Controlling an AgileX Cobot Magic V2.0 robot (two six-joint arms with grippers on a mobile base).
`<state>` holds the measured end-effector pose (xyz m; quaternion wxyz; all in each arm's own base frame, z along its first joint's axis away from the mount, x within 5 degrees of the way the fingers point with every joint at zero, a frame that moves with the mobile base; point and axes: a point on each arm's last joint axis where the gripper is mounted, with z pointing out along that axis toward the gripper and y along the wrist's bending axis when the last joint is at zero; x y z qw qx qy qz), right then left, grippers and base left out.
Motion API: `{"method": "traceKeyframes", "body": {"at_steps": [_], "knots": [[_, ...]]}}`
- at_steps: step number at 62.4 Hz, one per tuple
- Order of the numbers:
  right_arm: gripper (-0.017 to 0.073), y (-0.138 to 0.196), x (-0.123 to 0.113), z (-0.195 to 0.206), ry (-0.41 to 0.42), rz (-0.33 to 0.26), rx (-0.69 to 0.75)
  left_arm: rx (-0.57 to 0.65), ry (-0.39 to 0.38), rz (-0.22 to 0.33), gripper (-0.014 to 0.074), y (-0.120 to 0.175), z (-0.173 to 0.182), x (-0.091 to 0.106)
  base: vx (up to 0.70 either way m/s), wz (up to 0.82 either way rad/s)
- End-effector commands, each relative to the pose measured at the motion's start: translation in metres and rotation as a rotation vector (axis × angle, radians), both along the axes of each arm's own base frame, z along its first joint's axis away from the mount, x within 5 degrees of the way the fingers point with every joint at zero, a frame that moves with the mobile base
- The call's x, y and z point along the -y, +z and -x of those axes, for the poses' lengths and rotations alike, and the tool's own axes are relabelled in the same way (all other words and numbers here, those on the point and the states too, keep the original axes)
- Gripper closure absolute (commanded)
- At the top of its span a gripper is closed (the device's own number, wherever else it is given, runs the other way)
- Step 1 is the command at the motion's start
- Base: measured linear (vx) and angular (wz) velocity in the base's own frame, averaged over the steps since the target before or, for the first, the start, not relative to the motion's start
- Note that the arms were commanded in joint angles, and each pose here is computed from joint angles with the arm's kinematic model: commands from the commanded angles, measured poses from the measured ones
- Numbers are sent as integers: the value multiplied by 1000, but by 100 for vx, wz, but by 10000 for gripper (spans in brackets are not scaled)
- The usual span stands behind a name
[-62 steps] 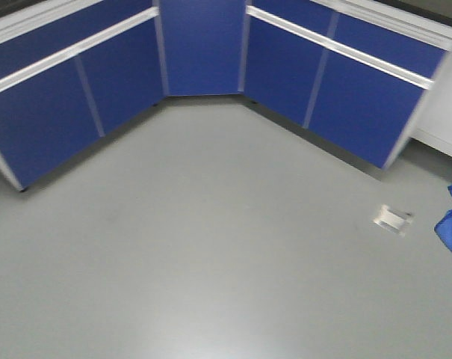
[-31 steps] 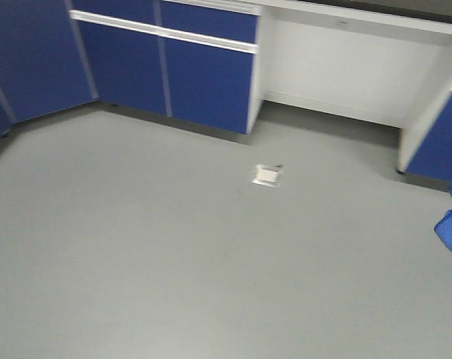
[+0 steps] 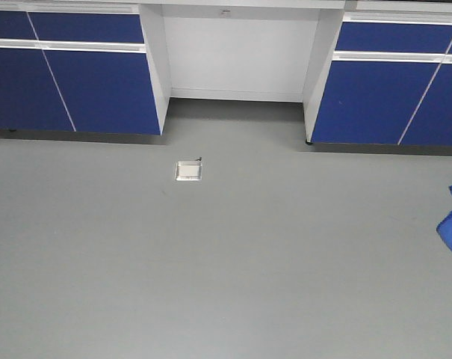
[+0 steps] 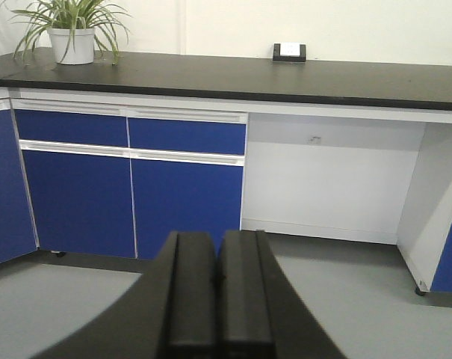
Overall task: Wipe right workspace with blue cloth
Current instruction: 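Carry the cloth in the right gripper while the base turns to another counter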
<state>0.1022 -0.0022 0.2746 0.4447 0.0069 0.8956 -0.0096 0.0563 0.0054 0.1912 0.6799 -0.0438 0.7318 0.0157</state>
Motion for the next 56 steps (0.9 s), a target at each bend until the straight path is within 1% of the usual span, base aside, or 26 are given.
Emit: {"method": "traceKeyframes", "body": {"at_steps": [1, 31, 56], "knots": [[561, 14, 0, -5, 6, 16, 95, 65, -15, 3, 599, -2, 0, 1, 4, -14], [559, 14, 0, -5, 6, 16, 95, 65, -15, 3, 599, -2, 0, 1, 8, -9], [559, 14, 0, -5, 6, 16, 95, 65, -15, 3, 599, -2, 0, 1, 19, -5]]}}
